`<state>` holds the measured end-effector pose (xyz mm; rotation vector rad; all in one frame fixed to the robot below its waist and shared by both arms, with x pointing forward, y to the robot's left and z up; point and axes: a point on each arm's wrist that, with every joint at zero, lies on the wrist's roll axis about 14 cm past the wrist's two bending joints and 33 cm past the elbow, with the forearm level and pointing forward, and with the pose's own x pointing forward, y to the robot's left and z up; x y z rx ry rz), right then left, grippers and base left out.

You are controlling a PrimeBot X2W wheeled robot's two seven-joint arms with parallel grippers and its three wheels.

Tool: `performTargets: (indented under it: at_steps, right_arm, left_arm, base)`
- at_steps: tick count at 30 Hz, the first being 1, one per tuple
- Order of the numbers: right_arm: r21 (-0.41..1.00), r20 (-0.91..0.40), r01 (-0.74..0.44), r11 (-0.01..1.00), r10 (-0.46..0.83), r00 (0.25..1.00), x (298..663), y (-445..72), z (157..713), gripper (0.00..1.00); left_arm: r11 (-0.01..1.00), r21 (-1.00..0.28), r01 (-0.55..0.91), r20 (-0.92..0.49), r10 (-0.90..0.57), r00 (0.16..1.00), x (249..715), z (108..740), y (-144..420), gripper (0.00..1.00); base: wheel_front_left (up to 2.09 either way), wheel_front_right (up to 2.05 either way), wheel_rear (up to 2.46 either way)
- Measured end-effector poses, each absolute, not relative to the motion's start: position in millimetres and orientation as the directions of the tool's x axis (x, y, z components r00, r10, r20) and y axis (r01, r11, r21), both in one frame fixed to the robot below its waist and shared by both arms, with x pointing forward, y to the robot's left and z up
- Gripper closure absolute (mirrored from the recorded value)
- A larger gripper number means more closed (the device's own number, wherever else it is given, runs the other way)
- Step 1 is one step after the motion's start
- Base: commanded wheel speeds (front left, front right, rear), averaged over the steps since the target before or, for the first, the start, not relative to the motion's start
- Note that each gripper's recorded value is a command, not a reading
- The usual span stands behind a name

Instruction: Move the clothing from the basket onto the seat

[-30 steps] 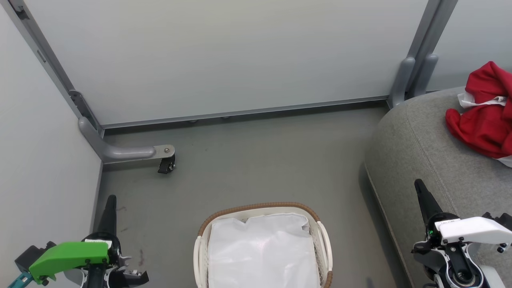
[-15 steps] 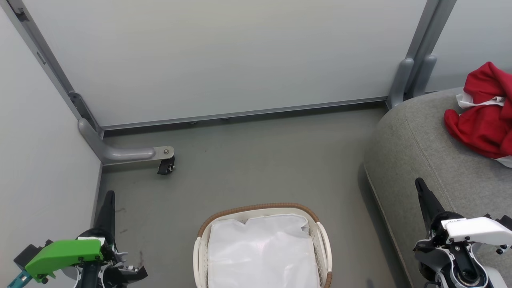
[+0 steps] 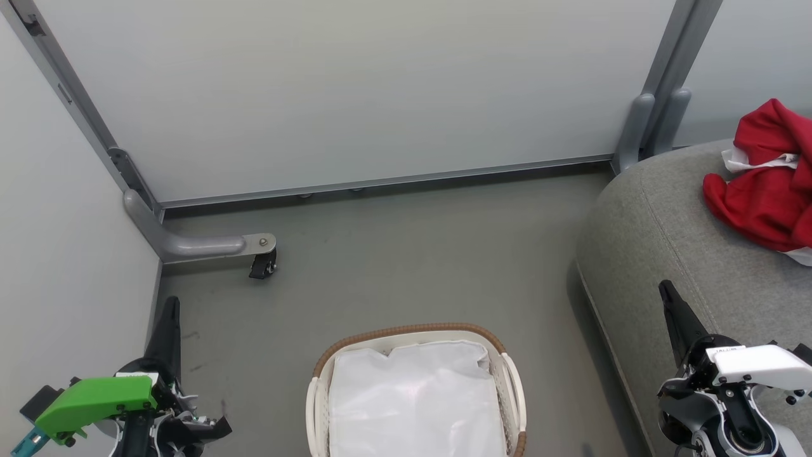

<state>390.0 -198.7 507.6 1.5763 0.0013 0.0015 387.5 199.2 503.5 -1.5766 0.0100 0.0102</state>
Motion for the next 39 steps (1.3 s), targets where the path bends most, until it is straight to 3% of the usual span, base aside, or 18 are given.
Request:
performTargets:
  at_steps: [39]
  right_arm:
    - [1.0,0.0,0.0,-0.005,0.002,1.0,390.0,-198.7,507.6,1.0]
  left_arm:
    - [-0.006,-1.0,-0.012,-0.012,0.0,1.0,387.5,503.7,199.2,1.0]
  base:
    - [0.0,0.0,0.0]
